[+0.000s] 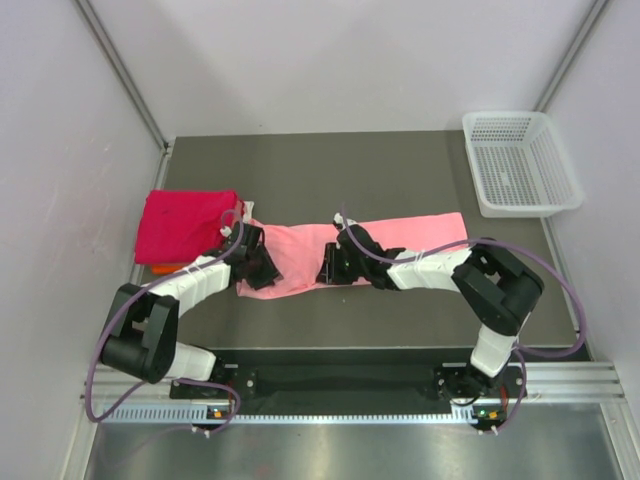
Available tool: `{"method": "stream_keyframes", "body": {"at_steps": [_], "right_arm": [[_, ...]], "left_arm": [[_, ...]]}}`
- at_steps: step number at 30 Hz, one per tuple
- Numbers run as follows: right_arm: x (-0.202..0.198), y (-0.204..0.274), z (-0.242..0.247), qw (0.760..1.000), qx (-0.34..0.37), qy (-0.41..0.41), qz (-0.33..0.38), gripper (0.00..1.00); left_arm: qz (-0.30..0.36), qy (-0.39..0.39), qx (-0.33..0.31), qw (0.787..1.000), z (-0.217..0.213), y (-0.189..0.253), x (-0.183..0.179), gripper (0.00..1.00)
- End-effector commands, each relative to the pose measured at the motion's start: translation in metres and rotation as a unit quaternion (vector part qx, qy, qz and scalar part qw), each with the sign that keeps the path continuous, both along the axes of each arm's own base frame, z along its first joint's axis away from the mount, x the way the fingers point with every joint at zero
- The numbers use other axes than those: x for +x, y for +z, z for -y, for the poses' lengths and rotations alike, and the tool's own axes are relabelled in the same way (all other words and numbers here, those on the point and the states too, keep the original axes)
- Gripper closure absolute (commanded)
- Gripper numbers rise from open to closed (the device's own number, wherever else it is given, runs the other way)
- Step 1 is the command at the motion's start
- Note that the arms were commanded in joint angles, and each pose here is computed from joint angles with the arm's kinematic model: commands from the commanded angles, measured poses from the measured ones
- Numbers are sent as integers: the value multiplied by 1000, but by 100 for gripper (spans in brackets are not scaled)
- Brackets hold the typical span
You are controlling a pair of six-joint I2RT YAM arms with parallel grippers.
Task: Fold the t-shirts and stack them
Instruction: Fold the tshirt
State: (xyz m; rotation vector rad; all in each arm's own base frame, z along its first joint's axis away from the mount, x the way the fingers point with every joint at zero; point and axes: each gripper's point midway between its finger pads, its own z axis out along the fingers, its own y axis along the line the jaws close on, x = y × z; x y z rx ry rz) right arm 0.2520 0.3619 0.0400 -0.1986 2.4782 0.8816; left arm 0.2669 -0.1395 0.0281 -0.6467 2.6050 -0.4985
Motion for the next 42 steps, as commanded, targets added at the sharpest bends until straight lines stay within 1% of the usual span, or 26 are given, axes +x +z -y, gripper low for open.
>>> {"method": "stream_keyframes", "body": {"at_steps": [1,7,10,14,20,25,31,33,34,35,40,42], "right_arm": [[15,34,-5,999,35,-5,40,69],[17,16,-5,1000,19,-10,21,70],[18,19,-5,999,25,-11,26,71],[24,30,-1,999,19,-19,43,69],[21,11,-6,1000,2,-10,14,69],[14,-4,-11,1000,12,-4,-12,70],[7,-12,-12,1000,16,1,-27,74],[6,-12,-13,999,20,3,-28,78],[6,-11,-14,999,23,3,-29,81],[6,-9,-13,999,24,2,-29,88],[10,8,-5,1000,18,-11,-7,100],[10,9,1,1000,3,-13,-4,100]], "left_arm": [[10,8,21,1000,-8,4,2,64],[10,10,28,1000,-11,4,2,64],[8,10,30,999,-12,2,0,64],[6,9,31,999,-12,1,-1,64],[10,9,30,999,-12,4,-1,64],[10,6,31,999,-12,4,-1,64],[12,5,31,999,-12,5,0,64],[10,5,32,999,-12,4,0,64],[10,4,31,999,-11,4,0,64],[8,5,33,999,-12,2,-1,64],[5,4,35,999,-12,-1,-1,64],[4,3,35,999,-12,-2,-1,64]]}}
